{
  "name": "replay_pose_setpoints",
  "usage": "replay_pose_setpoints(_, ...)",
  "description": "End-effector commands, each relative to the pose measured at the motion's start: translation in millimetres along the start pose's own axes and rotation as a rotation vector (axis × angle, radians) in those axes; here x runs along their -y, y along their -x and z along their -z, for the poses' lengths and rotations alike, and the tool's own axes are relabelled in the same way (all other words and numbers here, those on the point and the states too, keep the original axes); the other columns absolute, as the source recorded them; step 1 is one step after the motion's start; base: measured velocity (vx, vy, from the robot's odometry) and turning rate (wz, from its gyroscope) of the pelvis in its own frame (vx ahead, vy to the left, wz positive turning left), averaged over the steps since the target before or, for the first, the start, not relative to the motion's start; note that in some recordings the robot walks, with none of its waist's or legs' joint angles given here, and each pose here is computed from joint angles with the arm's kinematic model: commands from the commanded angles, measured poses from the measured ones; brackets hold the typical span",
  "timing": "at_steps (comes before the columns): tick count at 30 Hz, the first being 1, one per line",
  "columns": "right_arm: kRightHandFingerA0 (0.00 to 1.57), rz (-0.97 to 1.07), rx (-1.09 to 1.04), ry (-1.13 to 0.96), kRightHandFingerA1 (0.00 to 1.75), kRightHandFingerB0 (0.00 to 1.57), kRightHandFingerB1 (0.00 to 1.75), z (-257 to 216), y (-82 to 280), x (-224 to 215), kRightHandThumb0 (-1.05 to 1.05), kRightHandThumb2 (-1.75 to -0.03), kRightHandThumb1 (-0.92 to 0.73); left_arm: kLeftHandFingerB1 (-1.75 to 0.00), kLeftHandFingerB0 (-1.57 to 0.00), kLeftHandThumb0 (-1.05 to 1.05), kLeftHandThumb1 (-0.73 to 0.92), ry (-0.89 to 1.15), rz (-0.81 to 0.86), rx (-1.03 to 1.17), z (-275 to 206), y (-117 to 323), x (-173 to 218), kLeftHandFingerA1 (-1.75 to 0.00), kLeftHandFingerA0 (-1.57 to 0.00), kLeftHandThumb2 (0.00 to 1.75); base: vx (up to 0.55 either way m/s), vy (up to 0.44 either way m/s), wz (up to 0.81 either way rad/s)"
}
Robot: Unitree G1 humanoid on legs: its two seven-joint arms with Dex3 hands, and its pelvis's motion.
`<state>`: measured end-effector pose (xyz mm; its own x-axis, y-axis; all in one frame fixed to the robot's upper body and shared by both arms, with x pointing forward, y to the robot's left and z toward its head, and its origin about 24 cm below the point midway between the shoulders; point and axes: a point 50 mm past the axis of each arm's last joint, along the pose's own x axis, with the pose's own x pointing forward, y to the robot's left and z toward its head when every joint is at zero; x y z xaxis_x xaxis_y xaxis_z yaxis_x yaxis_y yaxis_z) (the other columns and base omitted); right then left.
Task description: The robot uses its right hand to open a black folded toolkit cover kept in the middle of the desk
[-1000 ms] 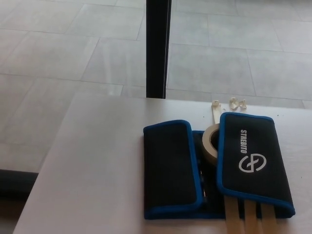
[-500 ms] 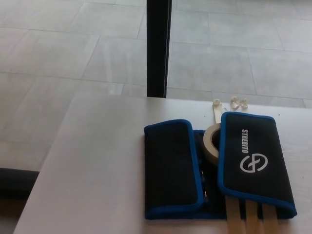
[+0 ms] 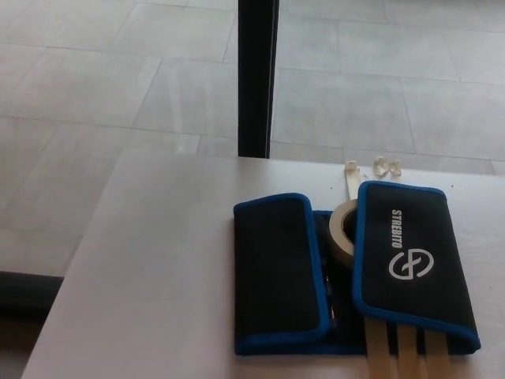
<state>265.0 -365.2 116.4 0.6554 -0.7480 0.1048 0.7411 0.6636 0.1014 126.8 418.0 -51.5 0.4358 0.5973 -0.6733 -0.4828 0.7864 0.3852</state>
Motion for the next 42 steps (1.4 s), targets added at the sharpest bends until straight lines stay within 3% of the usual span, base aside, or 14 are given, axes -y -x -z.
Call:
replay_pose_setpoints(1,0.27,-0.982,0.442,0.747,0.49,0.37,0.32,31.7,123.4,-123.4,-0.69,-0.62,-0.71,-0.49,-0.41,-0.67,0.77,0.019,-0.035,-0.033,-2.8,1.8,-19.6,-0.67,-0.49,0.63,0.00,0.000,0.00)
replay_pose_setpoints(10,0.21,-1.180,0.442,0.843,0.56,0.36,0.36,58.4,144.3,-132.3,-0.55,-0.60,-0.65,-0.52,-0.42,-0.67,0.77,0.009,-0.030,-0.032,-3.2,1.9,-19.2,-0.71,-0.50,0.63,0.00,0.000,0.00)
replay_pose_setpoints(11,0.24,-1.187,0.477,0.867,0.59,0.38,0.37,59.2,145.6,-133.1,-0.54,-0.59,-0.65,-0.60,-0.38,-0.66,0.59,0.016,-0.035,-0.032,-4.6,1.9,-20.1,-0.72,-0.49,0.99,0.00,0.000,0.00)
replay_pose_setpoints(14,0.26,-1.205,0.519,0.978,0.59,0.39,0.40,62.2,146.0,-131.8,-0.56,-0.60,-0.65,-0.60,-0.38,-0.68,0.60,0.009,-0.040,-0.032,-5.1,1.9,-20.5,-0.72,-0.51,1.00,0.00,0.000,0.00)
replay_pose_setpoints(15,0.26,-1.210,0.550,1.010,0.61,0.40,0.42,62.3,145.9,-130.8,-0.56,-0.60,-0.66,-0.51,-0.42,-0.67,0.76,0.012,-0.038,-0.035,-4.9,1.7,-19.7,-0.69,-0.51,0.63,0.00,0.000,0.00)
replay_pose_setpoints(17,0.26,-1.201,0.598,1.080,0.60,0.40,0.57,65.1,144.9,-128.5,-0.59,-0.93,-0.52,-0.52,-0.44,-0.66,0.76,0.011,-0.043,-0.038,-4.8,1.5,-19.4,-0.69,-0.52,0.62,0.00,0.000,0.00)
replay_pose_setpoints(20,0.35,-1.208,0.640,1.133,0.61,0.44,0.44,69.9,143.5,-126.5,-0.57,-0.60,-0.66,-0.52,-0.42,-0.67,0.77,0.006,-0.030,-0.030,-5.2,1.8,-19.9,-0.70,-0.50,0.63,0.00,0.000,0.00)
replay_pose_setpoints(21,0.31,-1.228,0.657,1.167,0.65,0.35,0.58,71.3,143.5,-126.5,-0.61,-0.95,-0.54,-0.51,-0.42,-0.67,0.76,0.022,-0.032,-0.029,-5.8,1.7,-20.4,-0.70,-0.50,0.62,0.00,0.000,0.00)
replay_pose_setpoints(22,0.32,-1.236,0.659,1.176,0.65,0.40,0.49,72.2,143.6,-125.9,-0.59,-0.61,-0.68,-0.51,-0.43,-0.67,0.76,0.027,-0.037,-0.031,-5.8,1.6,-20.3,-0.69,-0.51,0.62,0.00,0.000,0.00)
replay_pose_setpoints(23,0.33,-1.241,0.670,1.192,0.66,0.32,0.57,72.5,143.6,-125.2,-0.58,-0.97,-0.54,-0.51,-0.43,-0.67,0.76,0.029,-0.039,-0.032,-6.2,1.5,-20.0,-0.68,-0.50,0.62,0.00,0.000,0.00)
replay_pose_setpoints(24,0.33,-1.252,0.692,1.218,0.66,0.32,0.57,72.7,143.5,-124.3,-0.58,-0.97,-0.54,-0.50,-0.43,-0.66,0.76,0.031,-0.042,-0.032,-6.7,1.3,-19.5,-0.68,-0.50,0.62,0.00,0.000,0.00)
replay_pose_setpoints(28,0.34,-1.278,0.723,1.266,0.66,0.34,0.56,73.6,144.1,-121.6,-0.64,-0.97,-0.57,-0.50,-0.43,-0.66,0.76,0.026,-0.042,-0.027,-7.5,1.3,-19.6,-0.67,-0.50,0.62,0.00,0.000,0.00)
replay_pose_setpoints(29,0.35,-1.281,0.754,1.298,0.65,0.41,0.45,73.8,143.4,-118.9,-0.59,-0.61,-0.69,-0.51,-0.43,-0.67,0.75,0.032,-0.043,-0.025,-7.2,1.3,-19.8,-0.68,-0.51,0.62,0.00,0.000,0.00)
replay_pose_setpoints(42,0.34,-1.260,0.963,1.533,0.72,0.37,0.49,76.3,128.9,-99.9,-0.63,-0.62,-0.73,-0.50,-0.40,-0.68,0.76,0.021,-0.031,-0.007,-11.0,1.6,-21.7,-0.70,-0.50,0.63,0.00,0.000,0.00)
